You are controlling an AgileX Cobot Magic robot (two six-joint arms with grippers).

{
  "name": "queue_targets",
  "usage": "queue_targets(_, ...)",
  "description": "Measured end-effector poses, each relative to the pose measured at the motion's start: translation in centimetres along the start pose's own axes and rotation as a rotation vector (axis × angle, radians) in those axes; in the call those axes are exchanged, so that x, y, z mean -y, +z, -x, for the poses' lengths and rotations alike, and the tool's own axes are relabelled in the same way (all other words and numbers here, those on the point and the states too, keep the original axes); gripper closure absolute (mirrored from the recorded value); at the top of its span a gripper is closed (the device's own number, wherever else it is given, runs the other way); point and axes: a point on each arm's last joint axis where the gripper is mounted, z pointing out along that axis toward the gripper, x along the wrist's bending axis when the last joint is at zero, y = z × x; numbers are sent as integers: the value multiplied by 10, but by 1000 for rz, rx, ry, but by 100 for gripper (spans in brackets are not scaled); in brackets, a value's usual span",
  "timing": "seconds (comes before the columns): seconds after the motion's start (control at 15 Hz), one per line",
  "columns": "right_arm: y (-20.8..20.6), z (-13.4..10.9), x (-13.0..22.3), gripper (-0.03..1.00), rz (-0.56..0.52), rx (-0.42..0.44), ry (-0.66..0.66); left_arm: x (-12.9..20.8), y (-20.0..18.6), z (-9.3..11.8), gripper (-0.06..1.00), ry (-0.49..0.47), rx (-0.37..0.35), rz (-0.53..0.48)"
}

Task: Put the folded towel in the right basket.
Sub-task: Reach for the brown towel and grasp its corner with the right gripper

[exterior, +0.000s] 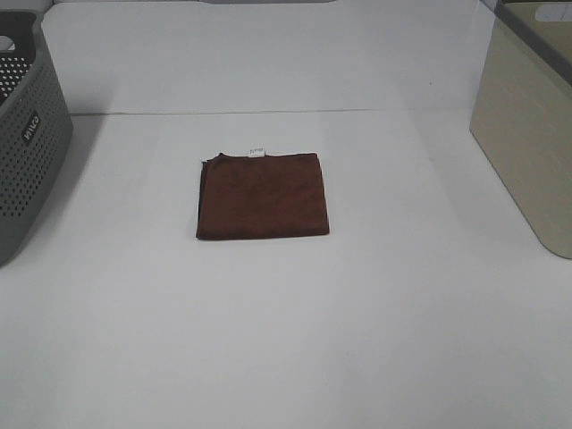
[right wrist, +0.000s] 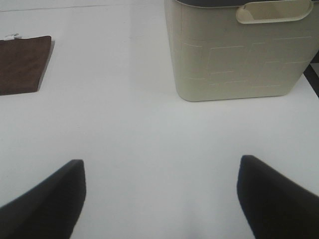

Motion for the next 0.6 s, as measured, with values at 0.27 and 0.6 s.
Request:
queue_targets(0.27,0,0,0,19,0,0,0,0,0,0,7,0,0,0)
queue_targets(0.6,0,0,0,19,0,0,0,0,0,0,7,0,0,0)
